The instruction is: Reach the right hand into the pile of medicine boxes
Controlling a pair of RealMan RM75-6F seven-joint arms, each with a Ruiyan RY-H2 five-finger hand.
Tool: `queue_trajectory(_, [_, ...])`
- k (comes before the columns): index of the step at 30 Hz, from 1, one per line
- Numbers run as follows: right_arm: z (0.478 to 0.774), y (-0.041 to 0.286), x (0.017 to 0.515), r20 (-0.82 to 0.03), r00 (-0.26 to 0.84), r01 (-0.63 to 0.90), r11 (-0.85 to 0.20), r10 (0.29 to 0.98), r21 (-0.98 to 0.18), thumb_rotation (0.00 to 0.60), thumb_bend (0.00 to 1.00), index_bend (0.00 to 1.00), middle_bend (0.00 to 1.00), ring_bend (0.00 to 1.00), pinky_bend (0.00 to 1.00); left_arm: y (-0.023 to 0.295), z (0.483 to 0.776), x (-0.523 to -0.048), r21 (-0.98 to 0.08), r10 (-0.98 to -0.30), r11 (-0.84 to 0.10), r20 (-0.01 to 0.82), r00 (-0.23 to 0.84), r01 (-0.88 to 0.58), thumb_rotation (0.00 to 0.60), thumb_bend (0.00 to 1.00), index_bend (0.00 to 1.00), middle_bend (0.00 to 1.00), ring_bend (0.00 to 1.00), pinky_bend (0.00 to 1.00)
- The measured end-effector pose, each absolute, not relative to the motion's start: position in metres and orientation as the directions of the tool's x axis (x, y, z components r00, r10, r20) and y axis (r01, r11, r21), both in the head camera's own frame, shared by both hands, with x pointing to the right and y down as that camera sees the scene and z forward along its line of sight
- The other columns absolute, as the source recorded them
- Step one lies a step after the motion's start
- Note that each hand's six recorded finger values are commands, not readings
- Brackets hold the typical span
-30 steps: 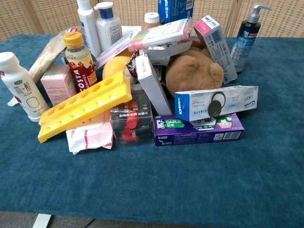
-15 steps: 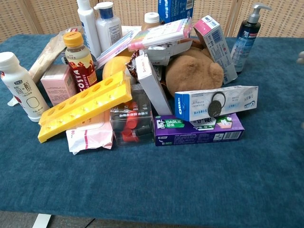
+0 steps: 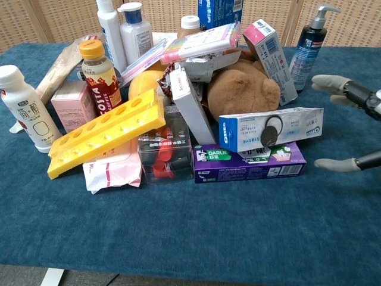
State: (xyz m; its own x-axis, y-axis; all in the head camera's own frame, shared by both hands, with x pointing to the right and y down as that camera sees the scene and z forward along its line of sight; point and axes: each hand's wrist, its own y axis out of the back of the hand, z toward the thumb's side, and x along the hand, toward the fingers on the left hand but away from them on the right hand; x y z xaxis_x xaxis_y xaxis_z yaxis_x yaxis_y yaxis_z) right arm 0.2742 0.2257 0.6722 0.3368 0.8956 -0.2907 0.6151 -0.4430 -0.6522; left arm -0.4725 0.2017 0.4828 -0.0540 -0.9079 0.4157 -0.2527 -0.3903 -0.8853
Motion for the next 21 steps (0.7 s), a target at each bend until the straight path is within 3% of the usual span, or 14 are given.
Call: queue_trajectory(21, [0.694,0.228,0.236,-0.248,0.315,0.654,-0.399,0.916,-0.643,0.600,0.00,0.00,0.00,0.00,0.03,0.201,0.489,-0.472,-0.881,-0.901,-0.405,0.430,-0.058,-0.246,0.600,0.00,0.00,0.00,0.00,0.00])
